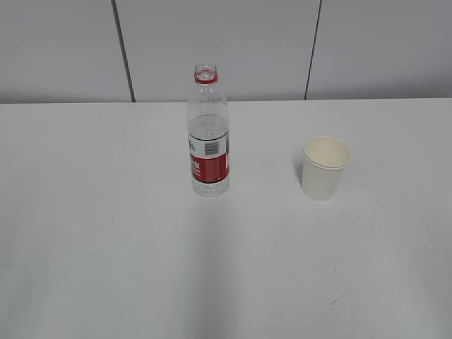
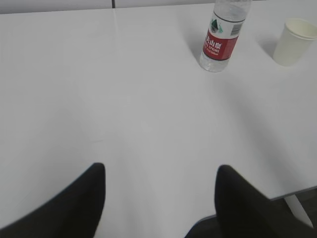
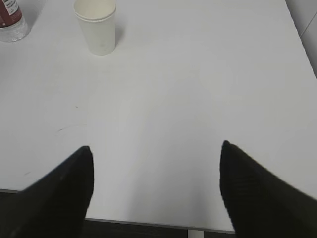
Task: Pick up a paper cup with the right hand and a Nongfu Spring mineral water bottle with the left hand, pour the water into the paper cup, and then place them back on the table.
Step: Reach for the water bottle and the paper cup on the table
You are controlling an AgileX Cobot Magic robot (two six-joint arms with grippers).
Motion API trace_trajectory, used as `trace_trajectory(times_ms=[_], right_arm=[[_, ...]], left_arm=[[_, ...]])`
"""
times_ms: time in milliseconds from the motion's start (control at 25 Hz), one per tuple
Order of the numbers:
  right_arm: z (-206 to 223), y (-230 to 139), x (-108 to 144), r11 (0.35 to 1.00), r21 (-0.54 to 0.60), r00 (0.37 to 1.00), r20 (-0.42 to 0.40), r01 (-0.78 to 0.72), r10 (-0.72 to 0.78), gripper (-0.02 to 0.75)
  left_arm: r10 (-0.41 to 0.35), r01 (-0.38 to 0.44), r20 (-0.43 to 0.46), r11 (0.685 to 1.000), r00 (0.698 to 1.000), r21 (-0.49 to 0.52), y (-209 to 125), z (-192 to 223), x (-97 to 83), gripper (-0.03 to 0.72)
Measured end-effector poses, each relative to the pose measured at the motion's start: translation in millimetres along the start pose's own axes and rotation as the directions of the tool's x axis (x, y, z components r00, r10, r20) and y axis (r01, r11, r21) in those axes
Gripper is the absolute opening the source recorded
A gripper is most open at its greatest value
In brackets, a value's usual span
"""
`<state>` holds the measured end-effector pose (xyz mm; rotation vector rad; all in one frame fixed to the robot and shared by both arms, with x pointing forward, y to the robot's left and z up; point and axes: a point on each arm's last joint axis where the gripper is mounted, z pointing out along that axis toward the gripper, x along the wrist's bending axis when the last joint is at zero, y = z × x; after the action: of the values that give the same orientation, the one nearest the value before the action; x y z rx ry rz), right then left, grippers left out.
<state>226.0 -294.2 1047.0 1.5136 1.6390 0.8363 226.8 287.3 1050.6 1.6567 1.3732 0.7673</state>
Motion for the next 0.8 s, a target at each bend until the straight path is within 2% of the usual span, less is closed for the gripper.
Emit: trace_trajectory(times_ms=[800], right_arm=[[0.0,0.0,0.0,1.000,0.000,1.000,0.000,0.000,0.000,0.590]], left_arm=[[0.000,0.000,0.000,1.000,1.000,0.000,0.0,0.0,0.0,0.436]])
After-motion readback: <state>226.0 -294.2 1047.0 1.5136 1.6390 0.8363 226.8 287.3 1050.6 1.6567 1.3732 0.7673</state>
